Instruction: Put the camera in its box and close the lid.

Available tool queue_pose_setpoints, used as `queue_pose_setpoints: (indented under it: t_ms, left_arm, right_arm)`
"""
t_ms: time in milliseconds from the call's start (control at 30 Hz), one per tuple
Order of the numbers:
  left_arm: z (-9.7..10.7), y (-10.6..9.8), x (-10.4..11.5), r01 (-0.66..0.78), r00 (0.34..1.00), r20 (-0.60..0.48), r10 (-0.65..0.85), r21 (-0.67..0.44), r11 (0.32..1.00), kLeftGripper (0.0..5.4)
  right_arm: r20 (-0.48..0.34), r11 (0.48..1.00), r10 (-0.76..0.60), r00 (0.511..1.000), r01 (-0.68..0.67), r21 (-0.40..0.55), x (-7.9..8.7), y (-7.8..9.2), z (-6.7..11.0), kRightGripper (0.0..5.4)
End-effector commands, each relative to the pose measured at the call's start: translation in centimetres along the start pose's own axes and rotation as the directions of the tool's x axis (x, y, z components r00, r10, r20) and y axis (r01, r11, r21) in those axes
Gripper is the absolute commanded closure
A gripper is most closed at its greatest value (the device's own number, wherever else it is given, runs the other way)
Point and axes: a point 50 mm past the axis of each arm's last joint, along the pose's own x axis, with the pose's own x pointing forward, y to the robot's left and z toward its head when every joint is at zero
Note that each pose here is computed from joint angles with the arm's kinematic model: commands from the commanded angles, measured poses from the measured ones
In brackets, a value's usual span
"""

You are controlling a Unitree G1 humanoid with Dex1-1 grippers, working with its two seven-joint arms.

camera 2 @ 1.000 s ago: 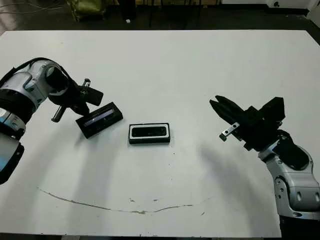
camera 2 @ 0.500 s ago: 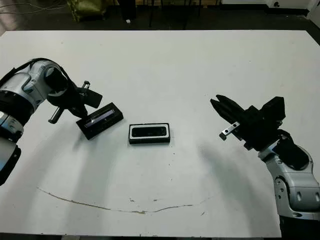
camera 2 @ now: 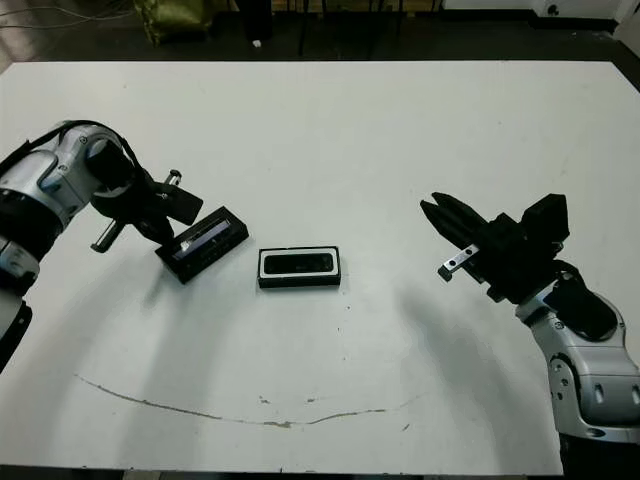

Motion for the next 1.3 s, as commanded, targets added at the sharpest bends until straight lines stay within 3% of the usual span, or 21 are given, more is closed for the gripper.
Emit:
queue_pose_setpoints:
  t_ms: [33, 1033, 1133, 1300]
  left_arm:
    - [-0.4, -1.8, 2.5, 0.116, 0.993, 0.018, -0.115, -0.031, 0.993, 5.4]
    - [-0.8, -2.9, 3.2, 0.13, 0.991, 0.037, -0.129, -0.01, 0.991, 5.4]
    - [-1.5, -2.8, 2.3, 0.035, 0.999, -0.007, -0.035, -0.002, 0.999, 5.4]
    - [-3.7, -3.1, -1.0, -0.208, 0.977, -0.049, 0.205, -0.05, 0.977, 5.4]
  right_arm:
    - [-0.034, 1.0, -0.005, 0.999, 0.006, 0.01, -0.4, -0.1, -0.7, 5.38]
    - [-0.027, 1.0, 0.011, 1.0, -0.01, 0.004, -0.4, -0.1, -1.0, 5.38]
    - [-0.038, 1.0, -0.005, 0.999, 0.005, 0.006, -0.5, 0.2, -1.0, 5.38]
    - [-0.06, 1.0, -0.026, 0.998, 0.026, 0.005, -0.7, 0.6, -0.8, 5.38]
